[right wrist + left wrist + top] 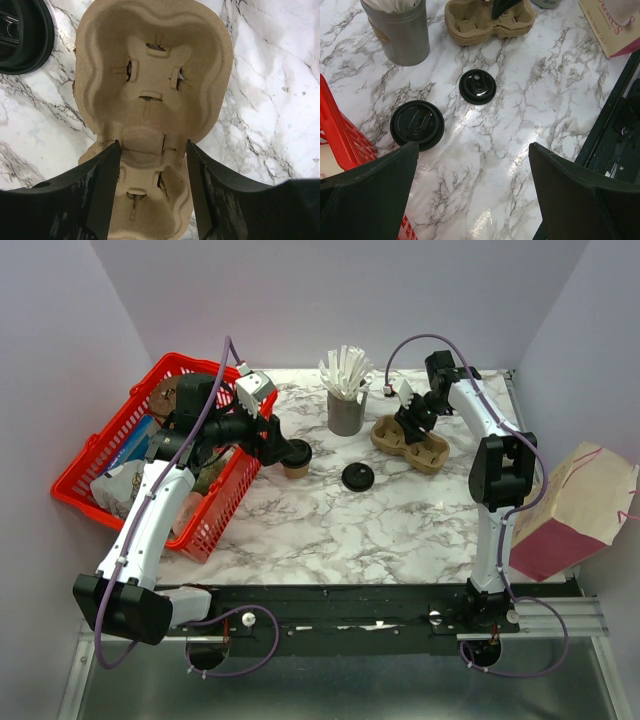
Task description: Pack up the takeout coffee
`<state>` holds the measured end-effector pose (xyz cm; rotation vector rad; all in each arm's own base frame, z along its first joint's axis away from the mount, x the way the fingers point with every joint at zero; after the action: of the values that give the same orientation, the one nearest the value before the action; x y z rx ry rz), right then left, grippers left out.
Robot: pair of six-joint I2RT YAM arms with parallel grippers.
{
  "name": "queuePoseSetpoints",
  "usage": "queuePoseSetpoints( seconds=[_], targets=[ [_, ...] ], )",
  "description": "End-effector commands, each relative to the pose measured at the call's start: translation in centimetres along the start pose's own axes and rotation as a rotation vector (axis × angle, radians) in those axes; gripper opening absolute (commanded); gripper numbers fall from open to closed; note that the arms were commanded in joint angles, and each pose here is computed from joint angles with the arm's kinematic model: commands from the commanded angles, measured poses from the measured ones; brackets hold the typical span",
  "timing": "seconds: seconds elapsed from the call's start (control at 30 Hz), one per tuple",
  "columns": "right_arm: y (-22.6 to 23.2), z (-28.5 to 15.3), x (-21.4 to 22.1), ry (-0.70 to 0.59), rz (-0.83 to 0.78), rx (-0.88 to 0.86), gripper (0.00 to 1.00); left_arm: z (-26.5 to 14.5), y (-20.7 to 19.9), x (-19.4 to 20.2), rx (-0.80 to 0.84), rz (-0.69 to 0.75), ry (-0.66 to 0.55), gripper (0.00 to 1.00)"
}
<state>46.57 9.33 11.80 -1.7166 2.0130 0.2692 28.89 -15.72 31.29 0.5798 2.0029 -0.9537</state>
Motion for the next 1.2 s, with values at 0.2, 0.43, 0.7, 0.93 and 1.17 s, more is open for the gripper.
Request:
queuePoseSetpoints(
  seconds=[0.2,0.43,0.7,0.93,1.17],
  targets=[
    [0.4,0.7,0.5,0.027,0.004,-0.029,0.63,0.3,0.8,0.3,-0.018,-0.015,-0.002,0.99],
    [0.9,0.5,0.1,0.019,-0.007,-0.039,0.65,0.5,1.1,0.3,-0.017,-0.024,0.001,0.99],
    [1.1,0.6,0.3,0.024,-0.012,-0.039,0.66,0.6,1.3,0.4,-0.019,-0.028,0.002,0.99],
    [0.9,0.8,0.3,0.031,0.001,-0.046,0.54,0.6,1.4,0.4,-0.021,-0.035,-0.001,0.99],
    [-0.6,-2.1,-1.7,-0.013,-0.018,0.066,0.47,0.6,1.5,0.3,-0.024,-0.035,-0.002,0.99]
  ],
)
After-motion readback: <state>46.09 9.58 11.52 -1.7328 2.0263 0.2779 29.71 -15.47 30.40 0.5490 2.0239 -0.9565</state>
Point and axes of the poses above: each gripper's point midway between its finger pads, its own z axis out along the fingers, its own y axis along the line the jaws close on, x = y × z, the point moved 3 cm from there along -z, back along the fingers, and after that the axes turned 14 degrees about -z, right-handed, at the moved point
